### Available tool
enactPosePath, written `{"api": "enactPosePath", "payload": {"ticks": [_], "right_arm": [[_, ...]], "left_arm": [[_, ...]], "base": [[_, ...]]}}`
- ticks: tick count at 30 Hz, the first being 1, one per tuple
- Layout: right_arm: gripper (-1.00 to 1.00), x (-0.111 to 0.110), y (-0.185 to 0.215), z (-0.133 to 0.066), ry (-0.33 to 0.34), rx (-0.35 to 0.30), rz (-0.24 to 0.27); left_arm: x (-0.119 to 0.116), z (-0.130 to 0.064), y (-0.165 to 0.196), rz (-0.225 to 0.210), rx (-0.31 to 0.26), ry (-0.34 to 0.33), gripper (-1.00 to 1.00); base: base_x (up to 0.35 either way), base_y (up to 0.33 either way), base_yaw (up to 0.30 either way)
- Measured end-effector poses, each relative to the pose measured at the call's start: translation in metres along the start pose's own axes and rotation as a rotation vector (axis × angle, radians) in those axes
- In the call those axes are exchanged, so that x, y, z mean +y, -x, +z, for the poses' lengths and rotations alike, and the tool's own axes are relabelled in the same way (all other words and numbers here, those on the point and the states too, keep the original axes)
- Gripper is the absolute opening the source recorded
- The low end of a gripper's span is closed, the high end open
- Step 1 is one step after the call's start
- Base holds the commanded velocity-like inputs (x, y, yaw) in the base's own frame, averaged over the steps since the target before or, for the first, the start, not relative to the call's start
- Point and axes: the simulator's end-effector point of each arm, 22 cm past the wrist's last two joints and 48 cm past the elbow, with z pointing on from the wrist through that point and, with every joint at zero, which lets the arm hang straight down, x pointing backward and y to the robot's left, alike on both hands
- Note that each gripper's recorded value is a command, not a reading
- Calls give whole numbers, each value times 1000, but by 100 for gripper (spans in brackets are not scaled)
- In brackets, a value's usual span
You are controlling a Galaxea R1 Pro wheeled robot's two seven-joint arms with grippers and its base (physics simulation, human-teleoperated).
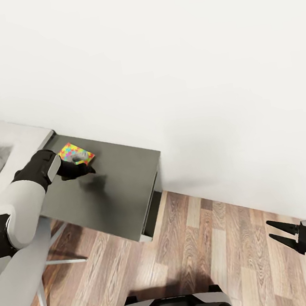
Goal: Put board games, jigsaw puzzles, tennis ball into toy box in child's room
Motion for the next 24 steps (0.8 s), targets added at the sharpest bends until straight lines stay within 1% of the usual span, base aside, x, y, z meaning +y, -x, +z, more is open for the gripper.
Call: {"api": "enactPosePath", "payload": {"ticks": [24], "right_arm": [[100,0,0,0,0,-1,0]], "left_arm": [[-2,-1,2,-4,-5,-10,100]], "base": [[-12,-4,0]]}}
